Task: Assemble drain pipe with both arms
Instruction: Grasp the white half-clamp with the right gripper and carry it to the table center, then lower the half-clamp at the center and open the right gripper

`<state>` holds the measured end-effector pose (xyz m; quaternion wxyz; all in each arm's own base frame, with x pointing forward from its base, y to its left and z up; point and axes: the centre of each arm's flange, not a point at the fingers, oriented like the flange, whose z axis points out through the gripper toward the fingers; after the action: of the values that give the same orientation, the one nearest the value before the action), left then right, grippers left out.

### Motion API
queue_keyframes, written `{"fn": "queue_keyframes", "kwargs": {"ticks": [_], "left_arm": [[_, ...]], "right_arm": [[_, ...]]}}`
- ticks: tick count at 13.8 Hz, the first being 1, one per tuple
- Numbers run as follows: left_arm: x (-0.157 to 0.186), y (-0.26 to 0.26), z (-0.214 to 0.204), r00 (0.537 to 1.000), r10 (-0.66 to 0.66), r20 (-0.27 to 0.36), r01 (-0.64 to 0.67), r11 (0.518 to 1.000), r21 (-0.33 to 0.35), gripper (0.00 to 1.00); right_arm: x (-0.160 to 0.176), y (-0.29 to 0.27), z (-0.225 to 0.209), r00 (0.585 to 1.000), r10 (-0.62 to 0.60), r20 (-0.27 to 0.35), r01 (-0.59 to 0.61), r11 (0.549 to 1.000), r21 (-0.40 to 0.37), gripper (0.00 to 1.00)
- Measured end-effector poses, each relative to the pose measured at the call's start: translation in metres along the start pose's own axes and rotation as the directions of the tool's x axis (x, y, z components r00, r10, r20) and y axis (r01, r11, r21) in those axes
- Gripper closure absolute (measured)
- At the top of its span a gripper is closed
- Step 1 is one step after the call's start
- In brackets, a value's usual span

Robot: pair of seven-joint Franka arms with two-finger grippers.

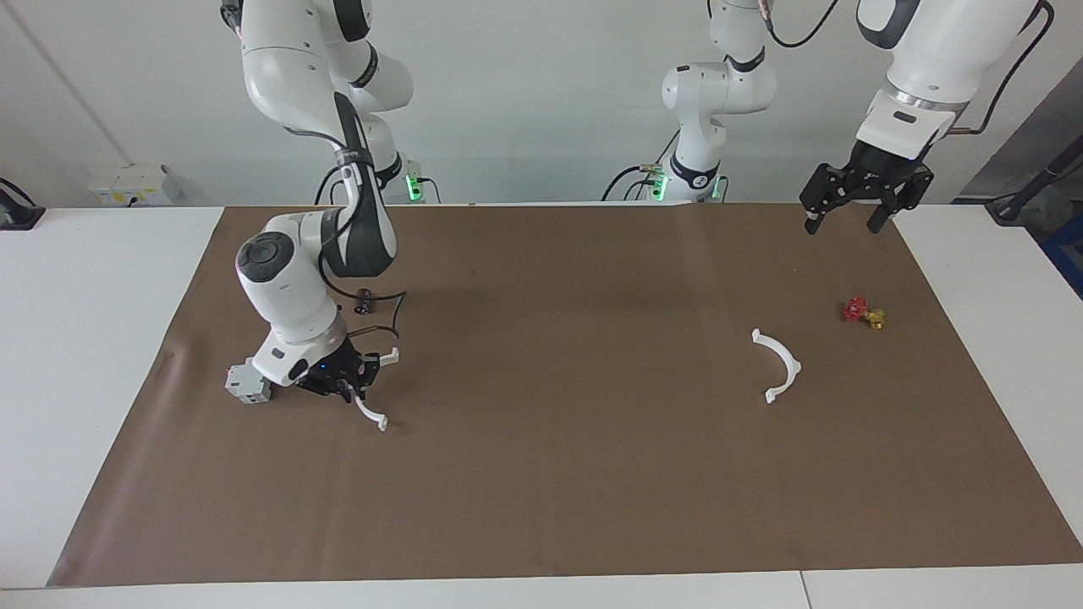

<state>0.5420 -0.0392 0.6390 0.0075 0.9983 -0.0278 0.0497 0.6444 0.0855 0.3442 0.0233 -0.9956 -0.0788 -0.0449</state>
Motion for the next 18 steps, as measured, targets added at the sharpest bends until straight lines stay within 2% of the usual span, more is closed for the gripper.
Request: {"fn": "queue_keyframes", "kwargs": {"ticks": [9,14,18], "left_arm": [[0.0,0.0,0.0,1.0,0.0,0.0,0.0,1.0,0.0,0.0],[0.0,0.001,0.0,1.0,0.001,0.0,-0.001,1.0,0.0,0.0],[0.0,0.002,0.0,1.0,0.003,0.0,-0.003,1.0,0.0,0.0]], "right_arm": [[-0.013,-0.198,0.001,0.996,0.092,-0.001,-0.091,0.995,0.033,0.8],[-0.027,-0.25,0.028,0.997,0.072,0.03,-0.073,0.997,0.024,0.8],[-0.031,-0.26,0.038,1.0,-0.003,0.005,0.003,0.999,-0.039,0.8]]}}
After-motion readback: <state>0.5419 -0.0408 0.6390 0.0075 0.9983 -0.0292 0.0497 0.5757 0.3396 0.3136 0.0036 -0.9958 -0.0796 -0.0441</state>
